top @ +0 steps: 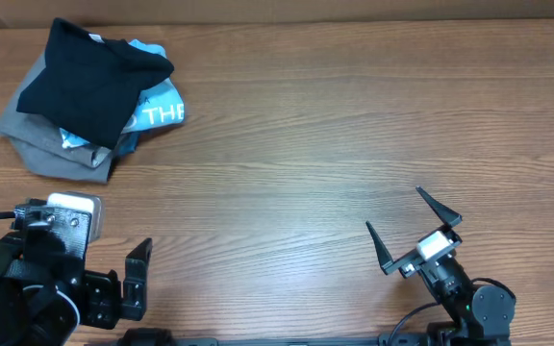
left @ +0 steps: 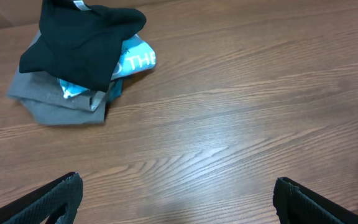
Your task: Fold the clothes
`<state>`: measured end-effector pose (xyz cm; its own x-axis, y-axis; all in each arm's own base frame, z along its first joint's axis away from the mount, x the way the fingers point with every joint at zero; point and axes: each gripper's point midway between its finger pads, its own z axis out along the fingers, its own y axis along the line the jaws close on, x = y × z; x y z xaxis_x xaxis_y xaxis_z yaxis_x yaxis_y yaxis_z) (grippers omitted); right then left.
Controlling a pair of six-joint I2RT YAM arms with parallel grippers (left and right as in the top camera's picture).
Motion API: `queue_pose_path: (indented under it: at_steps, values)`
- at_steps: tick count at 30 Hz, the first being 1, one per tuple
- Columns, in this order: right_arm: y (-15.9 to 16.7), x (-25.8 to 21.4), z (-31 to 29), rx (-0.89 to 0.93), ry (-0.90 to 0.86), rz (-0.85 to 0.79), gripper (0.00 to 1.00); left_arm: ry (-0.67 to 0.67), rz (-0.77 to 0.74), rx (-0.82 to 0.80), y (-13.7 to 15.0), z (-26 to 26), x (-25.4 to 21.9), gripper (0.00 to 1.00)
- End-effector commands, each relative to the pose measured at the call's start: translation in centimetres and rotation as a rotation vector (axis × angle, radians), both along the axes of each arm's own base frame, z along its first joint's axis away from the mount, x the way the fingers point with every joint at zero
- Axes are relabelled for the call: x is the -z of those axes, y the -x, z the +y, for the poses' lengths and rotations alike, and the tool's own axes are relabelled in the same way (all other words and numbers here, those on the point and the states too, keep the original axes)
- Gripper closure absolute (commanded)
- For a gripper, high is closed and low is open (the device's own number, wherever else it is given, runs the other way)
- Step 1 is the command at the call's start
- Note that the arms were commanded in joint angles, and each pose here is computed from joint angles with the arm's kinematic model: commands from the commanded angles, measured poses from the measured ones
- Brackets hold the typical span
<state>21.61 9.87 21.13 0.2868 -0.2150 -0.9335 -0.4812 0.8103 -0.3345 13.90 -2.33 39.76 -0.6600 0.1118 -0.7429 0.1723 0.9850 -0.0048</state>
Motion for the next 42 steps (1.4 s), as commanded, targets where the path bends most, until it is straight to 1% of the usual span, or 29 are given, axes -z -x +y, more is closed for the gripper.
queue_pose_path:
  at_steps: [1,6,36,38,40,42]
  values:
    - [-0.3,1.0,-0.3,0.02,-0.001,0.036,0.0,0.008,0.003,-0.008,0.0,0.0,0.1,0.0]
    - [-0.4,3.4,-0.2,0.021,0.008,0.142,0.0,0.008,0.003,-0.008,-0.1,0.0,0.0,0.0]
    - [-0.4,3.4,-0.2,0.021,0.008,0.143,0.0,0.007,0.015,-0.003,-0.1,-0.1,0.4,0.0]
    - [-0.4,3.4,-0.2,0.021,0.008,0.143,0.0,-0.015,0.022,-0.006,-0.2,0.2,0.7,0.0]
    - [-0.4,3.4,-0.2,0.021,0.008,0.143,0.0,-0.037,-0.01,0.011,-0.7,0.2,0.5,0.0]
    - [-0.4,3.4,-0.2,0.021,0.008,0.143,0.0,-0.02,-0.084,0.026,-1.7,-0.2,0.0,0.0]
